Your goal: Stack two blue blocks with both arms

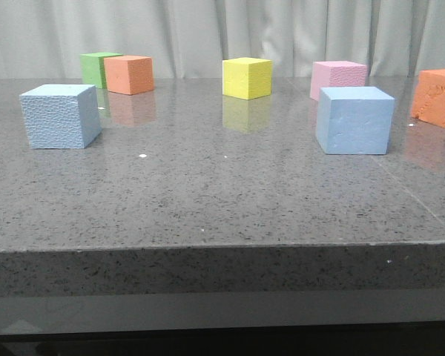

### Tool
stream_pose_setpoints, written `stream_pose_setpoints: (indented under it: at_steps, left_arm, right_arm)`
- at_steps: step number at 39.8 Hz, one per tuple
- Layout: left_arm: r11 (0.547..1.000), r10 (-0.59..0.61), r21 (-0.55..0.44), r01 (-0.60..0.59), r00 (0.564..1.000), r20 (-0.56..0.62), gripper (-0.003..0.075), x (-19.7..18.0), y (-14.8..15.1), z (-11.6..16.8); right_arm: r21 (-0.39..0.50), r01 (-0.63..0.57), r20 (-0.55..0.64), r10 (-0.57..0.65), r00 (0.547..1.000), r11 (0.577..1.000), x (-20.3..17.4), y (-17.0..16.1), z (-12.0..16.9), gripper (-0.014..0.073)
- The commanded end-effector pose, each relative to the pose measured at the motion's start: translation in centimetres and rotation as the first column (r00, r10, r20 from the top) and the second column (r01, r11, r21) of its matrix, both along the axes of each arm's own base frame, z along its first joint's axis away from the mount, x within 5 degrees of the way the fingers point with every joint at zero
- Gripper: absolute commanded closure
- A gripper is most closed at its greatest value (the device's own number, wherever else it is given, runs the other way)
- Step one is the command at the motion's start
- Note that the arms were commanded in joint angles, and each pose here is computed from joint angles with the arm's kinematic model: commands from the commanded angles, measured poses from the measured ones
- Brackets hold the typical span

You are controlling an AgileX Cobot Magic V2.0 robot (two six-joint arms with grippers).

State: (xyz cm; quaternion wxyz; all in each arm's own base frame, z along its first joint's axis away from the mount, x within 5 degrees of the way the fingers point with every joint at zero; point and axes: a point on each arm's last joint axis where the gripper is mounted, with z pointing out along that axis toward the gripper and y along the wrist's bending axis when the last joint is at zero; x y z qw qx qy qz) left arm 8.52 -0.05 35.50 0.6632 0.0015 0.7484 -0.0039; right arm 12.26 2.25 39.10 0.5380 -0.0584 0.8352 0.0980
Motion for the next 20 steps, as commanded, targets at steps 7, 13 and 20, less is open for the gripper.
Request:
stream_pose_setpoints:
  at_steps: [7, 13, 20]
  left_arm:
    - [1.0, -0.013, 0.0, 0.013, 0.995, 0.097, 0.0355, 0.1, -0.1, 1.6]
    - [1.0, -0.013, 0.0, 0.013, 0.995, 0.097, 0.0355, 0.1, -0.1, 1.6]
    - [1.0, -0.013, 0.0, 0.013, 0.995, 0.097, 0.0355, 0.1, -0.1, 1.6]
  right_arm:
    - [0.034, -0.298, -0.051, 0.299, 0.953, 0.954, 4.9, 3.2, 2.8, -0.0059]
    - [0.063, -0.36, -0.147, 0.365, 0.919, 0.931, 8.7, 5.4, 3.1, -0.0059]
    - [0.055, -0.272, -0.263, 0.277, 0.924, 0.961, 13.0, 7.1, 2.6, -0.0059]
